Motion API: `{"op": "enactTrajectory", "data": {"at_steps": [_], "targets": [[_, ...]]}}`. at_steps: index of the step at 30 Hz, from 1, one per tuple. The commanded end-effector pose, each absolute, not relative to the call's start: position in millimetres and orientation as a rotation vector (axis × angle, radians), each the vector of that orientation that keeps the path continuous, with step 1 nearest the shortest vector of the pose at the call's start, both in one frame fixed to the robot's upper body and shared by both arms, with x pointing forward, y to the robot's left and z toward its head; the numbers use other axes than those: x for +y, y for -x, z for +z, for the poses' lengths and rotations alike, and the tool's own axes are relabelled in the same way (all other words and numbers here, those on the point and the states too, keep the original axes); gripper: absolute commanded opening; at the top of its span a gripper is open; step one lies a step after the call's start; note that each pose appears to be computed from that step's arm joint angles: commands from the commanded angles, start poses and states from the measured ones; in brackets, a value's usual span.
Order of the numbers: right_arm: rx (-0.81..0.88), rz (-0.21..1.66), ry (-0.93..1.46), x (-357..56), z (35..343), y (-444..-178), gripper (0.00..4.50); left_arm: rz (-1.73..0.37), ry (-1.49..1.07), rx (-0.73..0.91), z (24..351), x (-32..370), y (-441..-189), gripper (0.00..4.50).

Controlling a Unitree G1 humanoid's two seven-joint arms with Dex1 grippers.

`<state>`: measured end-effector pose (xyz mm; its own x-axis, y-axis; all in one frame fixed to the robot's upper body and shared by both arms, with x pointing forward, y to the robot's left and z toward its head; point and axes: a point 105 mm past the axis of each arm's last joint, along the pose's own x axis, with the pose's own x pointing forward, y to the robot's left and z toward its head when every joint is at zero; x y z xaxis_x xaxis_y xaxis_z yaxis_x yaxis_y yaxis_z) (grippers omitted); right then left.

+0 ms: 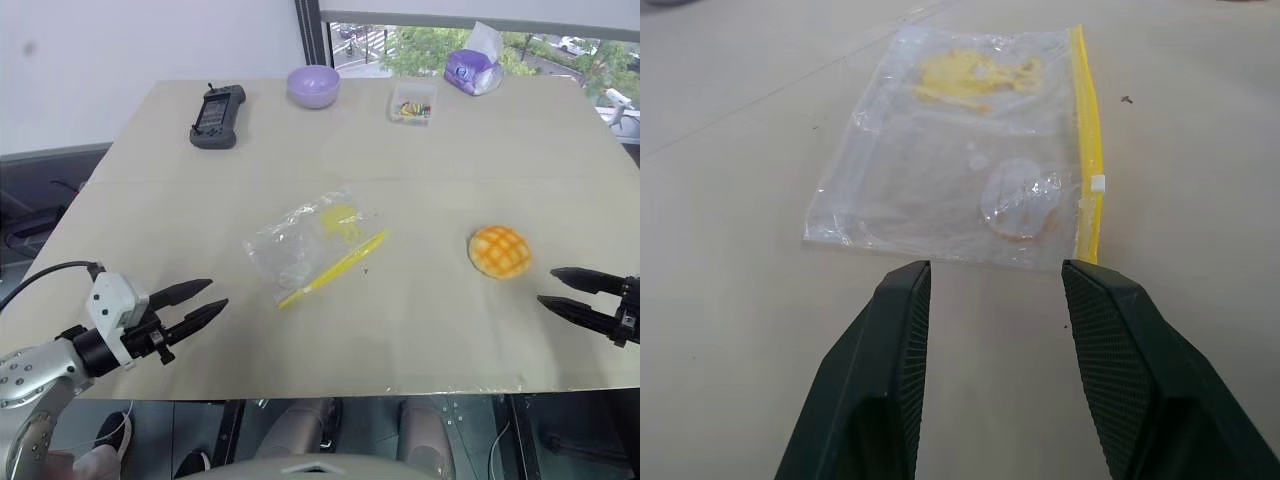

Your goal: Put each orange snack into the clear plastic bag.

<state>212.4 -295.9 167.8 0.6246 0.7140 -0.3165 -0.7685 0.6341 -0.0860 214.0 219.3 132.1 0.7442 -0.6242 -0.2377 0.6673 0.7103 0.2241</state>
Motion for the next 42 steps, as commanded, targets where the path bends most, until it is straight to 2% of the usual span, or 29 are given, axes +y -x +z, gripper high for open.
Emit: {"op": "enactTrajectory", "data": {"at_steps": [1,23,27,36,42], "targets": [[0.211,0.85,0.272,-297,184,-209,2.56,-0.715,-0.316,0.112,142,221,-215,2.2],[0.204,0.866,0.287,-292,186,-211,2.56,-0.778,-0.342,0.124,137,207,-221,2.2],[0.156,0.908,0.272,-278,192,-214,2.56,-0.815,-0.431,0.163,125,193,-224,2.2],[0.04,1.147,0.268,-221,214,-204,2.56,-0.905,-0.579,0.174,106,160,-238,2.2],[0.009,1.2,0.272,-204,223,-200,2.56,-0.863,-0.615,0.156,96,149,-251,2.2]]}}
